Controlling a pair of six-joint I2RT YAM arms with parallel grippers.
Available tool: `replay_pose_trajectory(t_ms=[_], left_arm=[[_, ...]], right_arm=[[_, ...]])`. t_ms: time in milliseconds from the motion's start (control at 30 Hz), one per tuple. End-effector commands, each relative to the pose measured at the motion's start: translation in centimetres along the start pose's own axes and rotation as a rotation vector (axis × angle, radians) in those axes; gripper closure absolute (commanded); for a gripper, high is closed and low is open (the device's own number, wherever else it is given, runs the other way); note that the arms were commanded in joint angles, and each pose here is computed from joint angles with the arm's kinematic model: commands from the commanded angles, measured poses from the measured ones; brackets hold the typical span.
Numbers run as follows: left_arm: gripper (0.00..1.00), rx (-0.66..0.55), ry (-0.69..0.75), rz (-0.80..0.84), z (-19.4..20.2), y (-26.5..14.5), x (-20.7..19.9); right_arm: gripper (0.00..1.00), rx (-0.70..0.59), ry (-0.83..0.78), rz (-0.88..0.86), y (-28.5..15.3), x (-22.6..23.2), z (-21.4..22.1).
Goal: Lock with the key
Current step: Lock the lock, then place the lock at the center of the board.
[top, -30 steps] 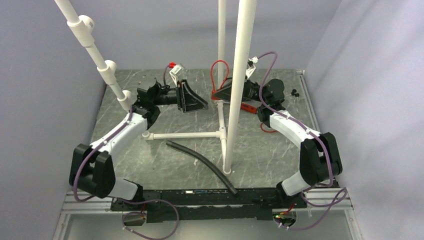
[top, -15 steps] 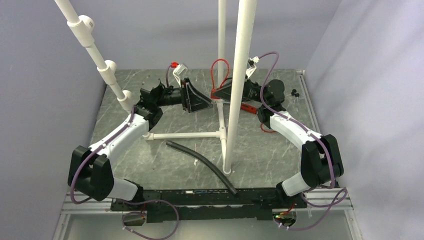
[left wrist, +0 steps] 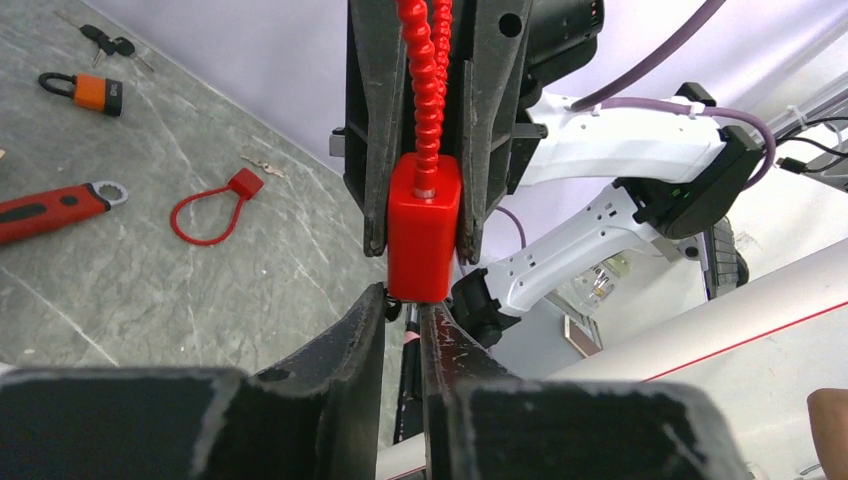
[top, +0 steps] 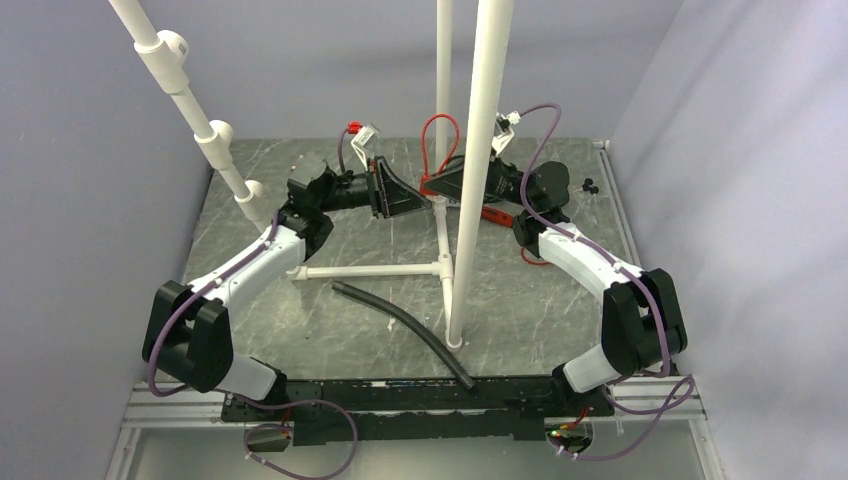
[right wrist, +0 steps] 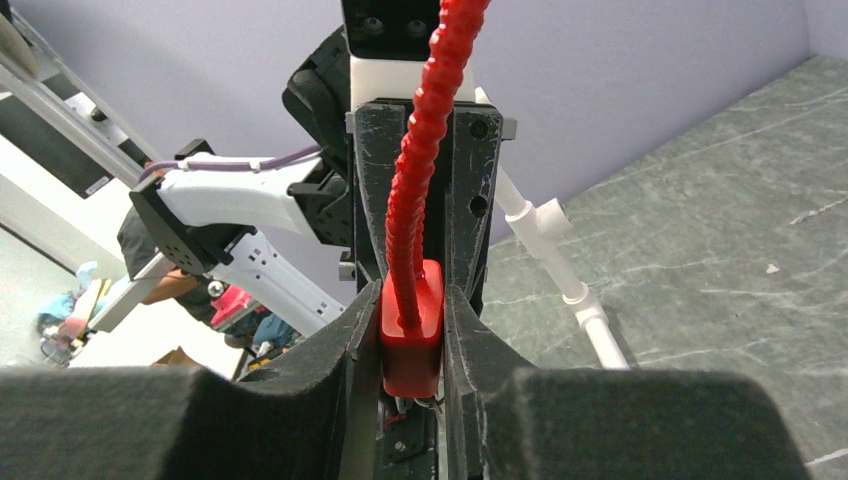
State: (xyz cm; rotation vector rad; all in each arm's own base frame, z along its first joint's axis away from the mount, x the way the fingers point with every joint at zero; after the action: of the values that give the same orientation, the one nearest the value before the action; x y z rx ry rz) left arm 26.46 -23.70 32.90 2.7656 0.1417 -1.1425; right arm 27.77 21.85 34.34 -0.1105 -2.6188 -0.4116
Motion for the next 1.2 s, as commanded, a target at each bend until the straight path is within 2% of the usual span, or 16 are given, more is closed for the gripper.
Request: replay_pose_trajectory(t_ms=[0,100,700,900,1167], left_arm=[[0.87,-0.043,0.019,0.066,-1.1,0.3,-1.5],[1.0,-0.033,0.007,0.064,-0.9,0.3,-1.3],[1.0,0.077,-0.039,0.089,3.4,0.2,-1.4],[1.0,0.101,-0.028,0.084,3.8,-0.1,-1.5],[1.0,0.147,0.019,0.023,4.9,-0.8,-0.9]], right_arm=[[1.0,-0.074,-0.098,-0.069,0.4,2.5,-2.1],[1.0,-0.089,-0.099,-0.067,0.4,2.4,-2.4],[1.0,-0.145,-0.143,-0.083,1.0,2.3,-4.8],[1.0,-0.098,-0.143,-0.058,0.3,1.5,-4.2],[1.0,0.088,-0.12,0.019,-3.2,0.0,-1.2]])
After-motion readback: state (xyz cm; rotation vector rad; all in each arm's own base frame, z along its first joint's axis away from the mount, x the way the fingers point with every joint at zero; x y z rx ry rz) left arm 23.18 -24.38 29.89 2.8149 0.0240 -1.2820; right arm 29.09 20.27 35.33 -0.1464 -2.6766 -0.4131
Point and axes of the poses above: each gripper's point midway between its finger pads, its own y axis out along the fingers, its own x axis along the line the jaws close on, z = x × y, the point moved 8 cm from there along -y, back along the fingers, and after that the axes turned 7 degrees about -y, right-handed, at the moved point
